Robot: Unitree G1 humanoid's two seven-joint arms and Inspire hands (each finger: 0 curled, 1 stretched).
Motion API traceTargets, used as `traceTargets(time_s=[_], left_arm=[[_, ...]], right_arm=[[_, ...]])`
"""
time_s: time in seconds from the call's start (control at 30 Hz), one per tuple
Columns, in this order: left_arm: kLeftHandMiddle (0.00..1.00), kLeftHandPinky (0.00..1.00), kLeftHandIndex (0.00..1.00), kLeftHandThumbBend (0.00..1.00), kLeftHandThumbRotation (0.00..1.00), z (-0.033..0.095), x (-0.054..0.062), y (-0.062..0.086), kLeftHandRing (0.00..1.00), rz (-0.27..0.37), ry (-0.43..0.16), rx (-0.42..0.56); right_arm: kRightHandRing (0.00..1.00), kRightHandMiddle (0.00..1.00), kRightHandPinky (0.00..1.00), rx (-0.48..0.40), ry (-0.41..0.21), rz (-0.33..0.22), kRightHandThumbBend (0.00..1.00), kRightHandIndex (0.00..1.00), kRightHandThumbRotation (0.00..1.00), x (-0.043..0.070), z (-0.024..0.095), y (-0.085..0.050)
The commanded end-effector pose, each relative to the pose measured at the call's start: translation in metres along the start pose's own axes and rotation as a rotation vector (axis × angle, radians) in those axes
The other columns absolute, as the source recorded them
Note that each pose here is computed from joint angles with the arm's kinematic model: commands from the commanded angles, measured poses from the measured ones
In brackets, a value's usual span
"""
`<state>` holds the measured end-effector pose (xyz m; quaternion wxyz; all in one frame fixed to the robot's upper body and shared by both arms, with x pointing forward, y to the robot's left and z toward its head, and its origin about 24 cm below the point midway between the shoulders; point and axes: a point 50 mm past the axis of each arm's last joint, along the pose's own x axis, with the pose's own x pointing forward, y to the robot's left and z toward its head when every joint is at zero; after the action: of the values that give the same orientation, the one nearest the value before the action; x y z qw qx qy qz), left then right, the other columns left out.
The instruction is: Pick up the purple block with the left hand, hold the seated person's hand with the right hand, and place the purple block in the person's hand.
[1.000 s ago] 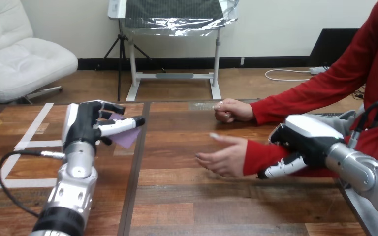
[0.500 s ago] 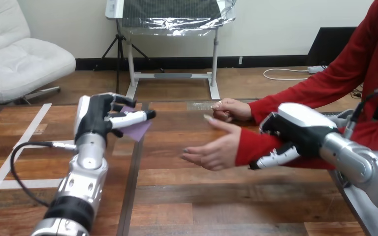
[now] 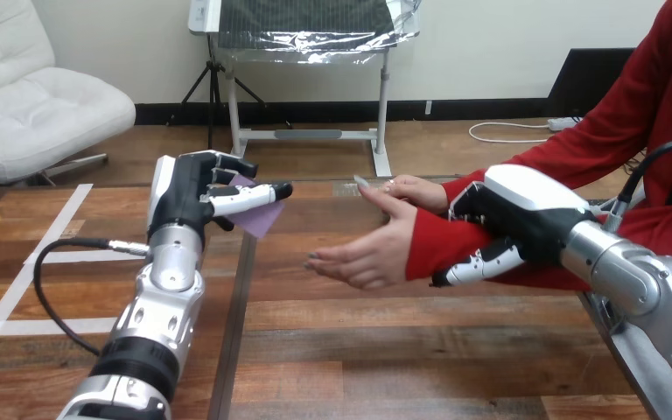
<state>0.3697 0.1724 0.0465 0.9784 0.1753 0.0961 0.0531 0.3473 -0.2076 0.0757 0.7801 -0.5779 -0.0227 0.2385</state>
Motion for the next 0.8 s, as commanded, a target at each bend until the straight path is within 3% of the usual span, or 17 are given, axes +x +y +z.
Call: traceTargets(time_s=[0.0, 0.77], left_arm=[[0.48, 0.40, 0.46, 0.73, 0.00, 0.038, 0.009, -0.003, 0.43, 0.000, -0.107, -0.018], [0.48, 0.39, 0.46, 0.75, 0.00, 0.047, 0.008, -0.026, 0.43, -0.057, -0.105, -0.044]], right_arm=[[0.30, 0.36, 0.25, 0.001, -0.105, -0.122, 0.71, 0.37, 0.38, 0.006, 0.024, -0.032], [0.34, 0.40, 0.29, -0.027, -0.146, -0.132, 0.72, 0.42, 0.45, 0.008, 0.038, -0.035]])
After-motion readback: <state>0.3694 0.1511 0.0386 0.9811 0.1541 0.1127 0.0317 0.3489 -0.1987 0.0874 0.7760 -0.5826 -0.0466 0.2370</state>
